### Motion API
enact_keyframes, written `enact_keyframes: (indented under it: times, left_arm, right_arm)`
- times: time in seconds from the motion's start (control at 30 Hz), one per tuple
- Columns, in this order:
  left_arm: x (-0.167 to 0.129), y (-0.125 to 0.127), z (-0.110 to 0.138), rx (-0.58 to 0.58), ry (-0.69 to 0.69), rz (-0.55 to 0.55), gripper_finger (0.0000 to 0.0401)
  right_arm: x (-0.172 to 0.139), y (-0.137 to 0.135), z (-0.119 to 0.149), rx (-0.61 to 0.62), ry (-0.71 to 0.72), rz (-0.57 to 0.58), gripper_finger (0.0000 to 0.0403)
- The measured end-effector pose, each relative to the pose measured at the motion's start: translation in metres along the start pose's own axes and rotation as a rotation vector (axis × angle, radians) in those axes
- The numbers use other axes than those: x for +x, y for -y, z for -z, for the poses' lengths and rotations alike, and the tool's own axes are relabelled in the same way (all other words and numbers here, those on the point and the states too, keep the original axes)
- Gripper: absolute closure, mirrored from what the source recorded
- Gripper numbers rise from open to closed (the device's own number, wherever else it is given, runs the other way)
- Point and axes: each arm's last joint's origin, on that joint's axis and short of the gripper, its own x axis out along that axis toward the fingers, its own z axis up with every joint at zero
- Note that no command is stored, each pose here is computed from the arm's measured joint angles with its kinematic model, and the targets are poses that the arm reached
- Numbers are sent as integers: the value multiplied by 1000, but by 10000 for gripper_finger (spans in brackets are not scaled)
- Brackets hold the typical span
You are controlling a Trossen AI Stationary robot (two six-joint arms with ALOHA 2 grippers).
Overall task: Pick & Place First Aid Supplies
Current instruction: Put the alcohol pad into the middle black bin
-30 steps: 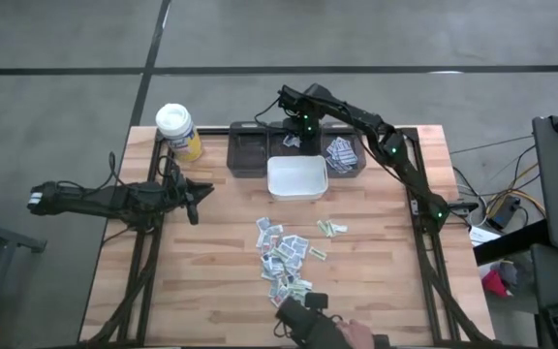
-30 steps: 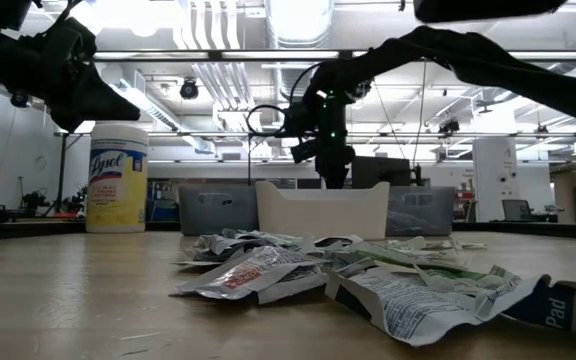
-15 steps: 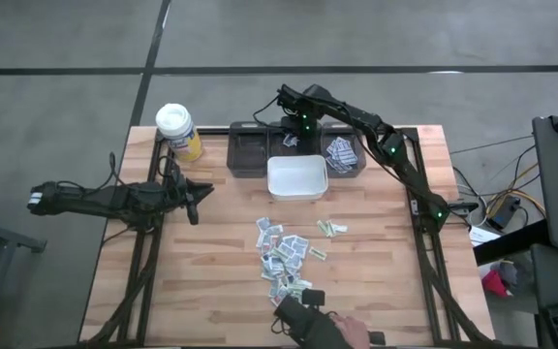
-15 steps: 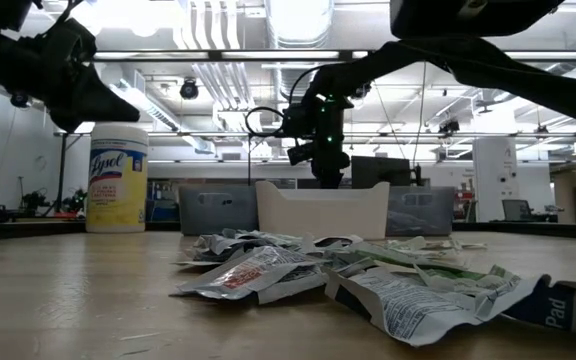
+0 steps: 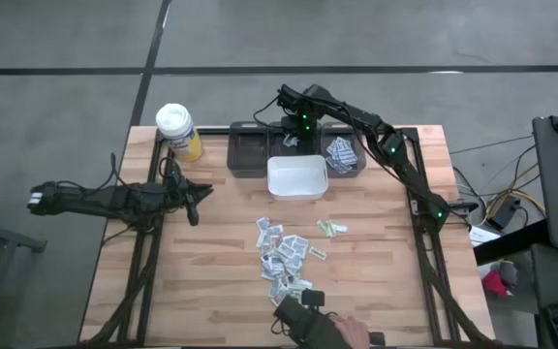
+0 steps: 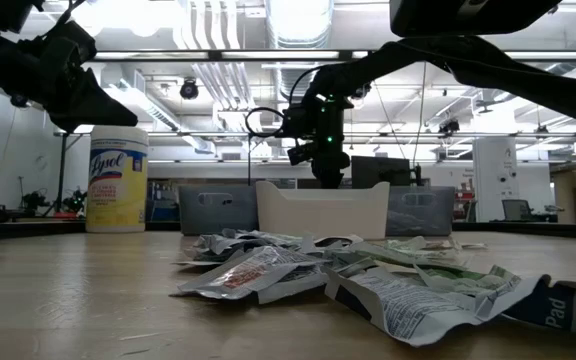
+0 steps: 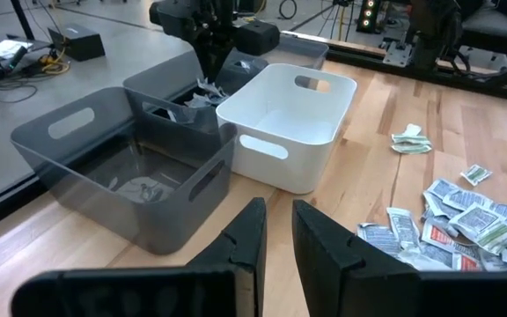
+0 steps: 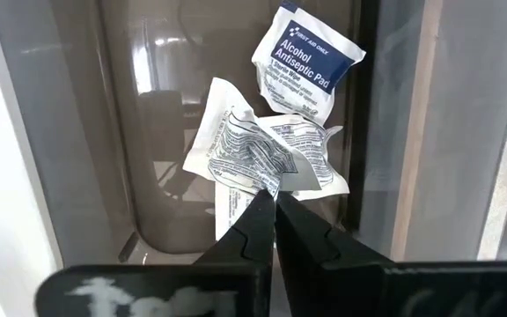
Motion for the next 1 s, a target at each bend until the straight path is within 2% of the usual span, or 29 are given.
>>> enact_keyframes:
  times: [0.17,0.43,0.53,0.77,1.0]
  left_arm:
    - [0,0,0,-8,0,0,348]
    - [0,0,0,-26,0,0,348]
    - [0,0,0,-27,0,0,348]
    - [0,0,0,-26,0,1,348]
    - [0,0,2,6,-14,-2,348]
  right_arm:
    - [0,0,0,0,0,0,382]
    - [0,1,1,2,-2,4,323]
    - [-4,1,2,1,-19,38,305]
    - [-40,-12,5,52,-24,82,285]
    - [-88,-37,13,208,28,37,285]
